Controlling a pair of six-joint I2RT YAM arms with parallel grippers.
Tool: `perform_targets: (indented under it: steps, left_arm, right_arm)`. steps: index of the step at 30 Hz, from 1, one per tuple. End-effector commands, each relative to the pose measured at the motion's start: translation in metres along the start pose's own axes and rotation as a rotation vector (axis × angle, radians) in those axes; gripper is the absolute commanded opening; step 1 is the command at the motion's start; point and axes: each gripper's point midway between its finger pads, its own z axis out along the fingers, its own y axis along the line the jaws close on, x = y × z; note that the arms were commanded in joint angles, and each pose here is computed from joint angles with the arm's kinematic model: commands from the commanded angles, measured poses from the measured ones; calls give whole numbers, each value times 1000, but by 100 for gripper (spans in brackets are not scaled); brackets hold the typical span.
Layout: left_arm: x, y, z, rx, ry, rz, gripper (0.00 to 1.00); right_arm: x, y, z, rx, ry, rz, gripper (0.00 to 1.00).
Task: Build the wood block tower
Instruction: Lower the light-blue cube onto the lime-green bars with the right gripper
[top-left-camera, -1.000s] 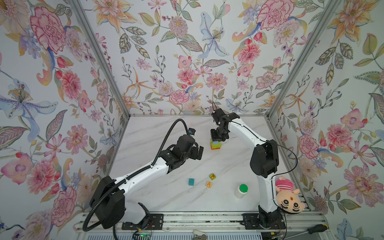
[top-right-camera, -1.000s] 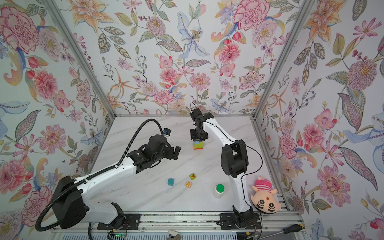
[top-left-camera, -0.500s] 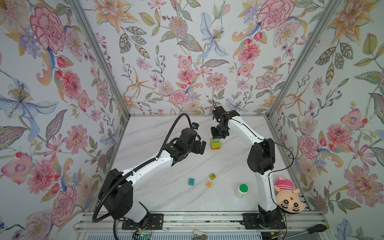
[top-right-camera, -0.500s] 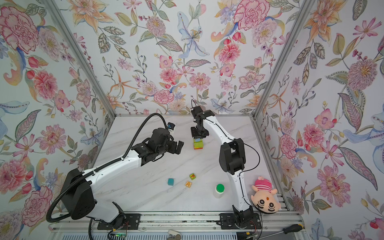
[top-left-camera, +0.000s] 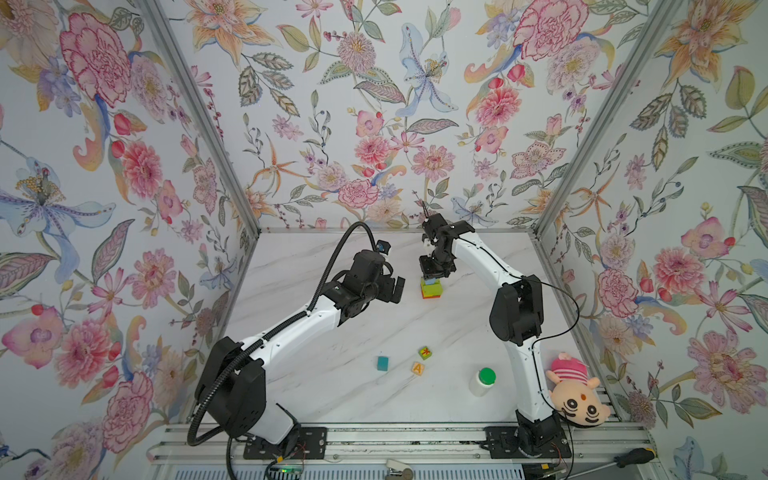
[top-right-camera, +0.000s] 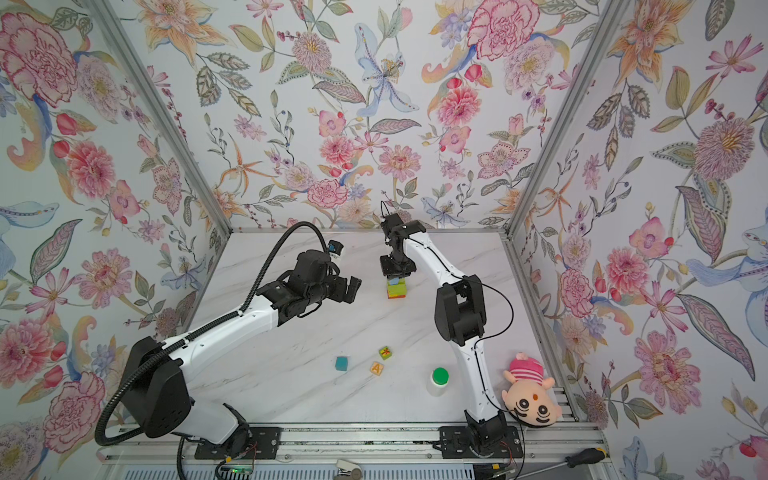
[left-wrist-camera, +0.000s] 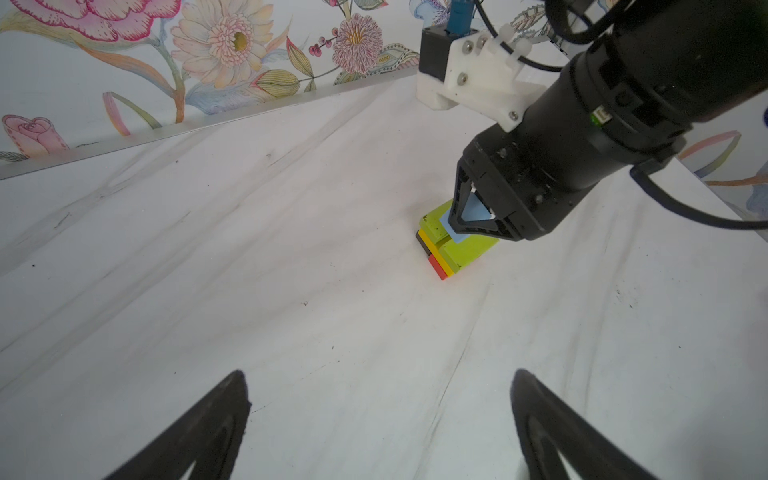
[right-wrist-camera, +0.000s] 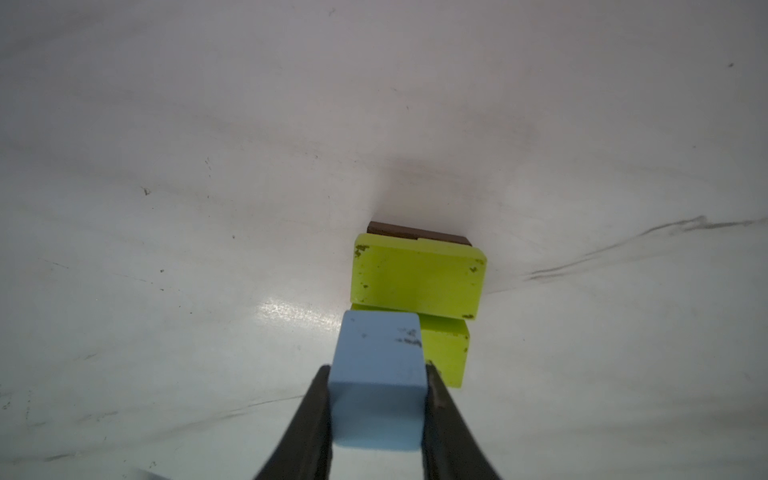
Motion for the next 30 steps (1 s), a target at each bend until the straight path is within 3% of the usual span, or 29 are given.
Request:
perform_targets:
  steps: [1, 22, 30]
  left_arm:
    - [-3, 4, 2, 5, 5, 10, 99]
    - [-12, 8, 8, 16, -1, 6, 99]
    - [0, 9, 19, 14, 33, 6, 99]
  right_arm:
    - [3, -1, 5, 7, 26, -23, 31]
    - [-2, -6, 7, -5, 22, -17, 32]
    - [-3, -5, 10, -14, 26, -16, 32]
